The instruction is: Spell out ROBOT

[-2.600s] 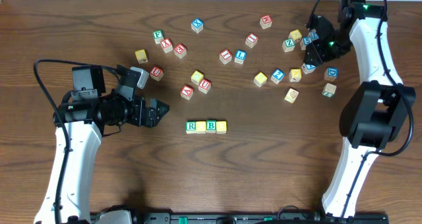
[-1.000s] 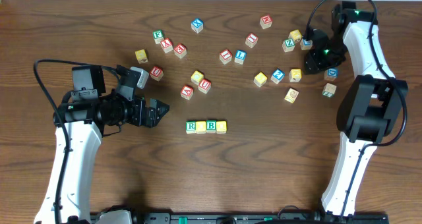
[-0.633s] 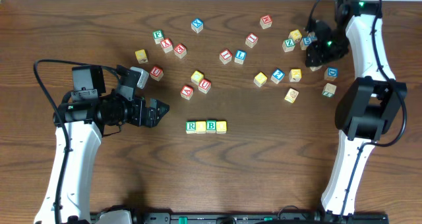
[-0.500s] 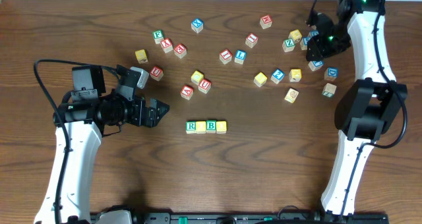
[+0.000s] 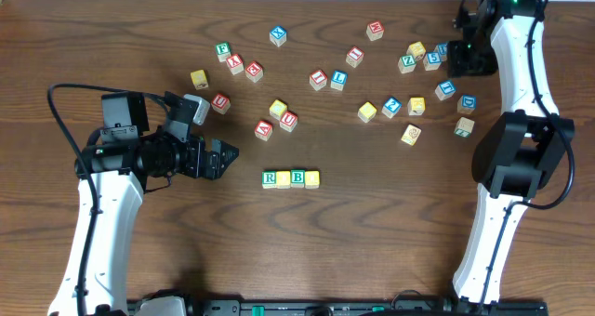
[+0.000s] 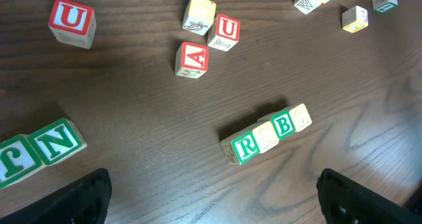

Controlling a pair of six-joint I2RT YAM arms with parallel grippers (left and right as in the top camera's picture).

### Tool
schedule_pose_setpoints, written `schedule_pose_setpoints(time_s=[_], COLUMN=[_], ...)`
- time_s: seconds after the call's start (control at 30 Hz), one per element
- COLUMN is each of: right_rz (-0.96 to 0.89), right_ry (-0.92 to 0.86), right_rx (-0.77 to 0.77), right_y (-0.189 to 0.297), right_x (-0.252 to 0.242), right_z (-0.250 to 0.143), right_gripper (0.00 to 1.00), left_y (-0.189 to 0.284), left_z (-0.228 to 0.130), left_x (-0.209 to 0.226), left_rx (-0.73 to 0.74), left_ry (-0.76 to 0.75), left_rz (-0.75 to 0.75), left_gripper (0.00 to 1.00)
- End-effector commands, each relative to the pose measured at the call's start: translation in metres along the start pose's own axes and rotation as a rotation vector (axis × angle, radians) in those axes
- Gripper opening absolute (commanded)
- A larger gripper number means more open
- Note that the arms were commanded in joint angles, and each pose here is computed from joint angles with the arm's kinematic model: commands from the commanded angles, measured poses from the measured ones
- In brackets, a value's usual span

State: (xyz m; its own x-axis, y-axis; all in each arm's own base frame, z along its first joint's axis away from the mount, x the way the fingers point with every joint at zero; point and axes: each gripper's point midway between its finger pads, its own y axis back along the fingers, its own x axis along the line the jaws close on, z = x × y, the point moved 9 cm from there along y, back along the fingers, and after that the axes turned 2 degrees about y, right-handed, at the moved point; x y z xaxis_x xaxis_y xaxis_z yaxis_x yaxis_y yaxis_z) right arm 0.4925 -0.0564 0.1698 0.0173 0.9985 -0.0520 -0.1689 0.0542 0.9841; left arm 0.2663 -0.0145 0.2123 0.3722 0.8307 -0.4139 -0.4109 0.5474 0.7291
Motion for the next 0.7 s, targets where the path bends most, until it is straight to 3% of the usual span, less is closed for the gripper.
schedule_pose_setpoints(time_s=[0.0,0.37,0.67], right_rz=[-0.040,-0.027,-0.099], right_ry=[-0.335,-0.639,-0.674], right_rx=[-0.027,-0.087,-0.162], right_y=[0.005,0.007,0.009], right_x=[-0.006,0.035,0.061], right_z=[0.003,0.013,0.019], right_gripper=[0.36,0.38,0.41], left_y=[0.004,0.004,0.004], left_z=[0.003,0.003,0.003], left_x=[0.000,0.000,0.000], left_rx=[-0.014,-0.014,-0.014], left_ry=[-0.015,-0.015,-0.015], left_rz=[0.004,0.004,0.004], left_gripper=[0.98,0.98,0.98])
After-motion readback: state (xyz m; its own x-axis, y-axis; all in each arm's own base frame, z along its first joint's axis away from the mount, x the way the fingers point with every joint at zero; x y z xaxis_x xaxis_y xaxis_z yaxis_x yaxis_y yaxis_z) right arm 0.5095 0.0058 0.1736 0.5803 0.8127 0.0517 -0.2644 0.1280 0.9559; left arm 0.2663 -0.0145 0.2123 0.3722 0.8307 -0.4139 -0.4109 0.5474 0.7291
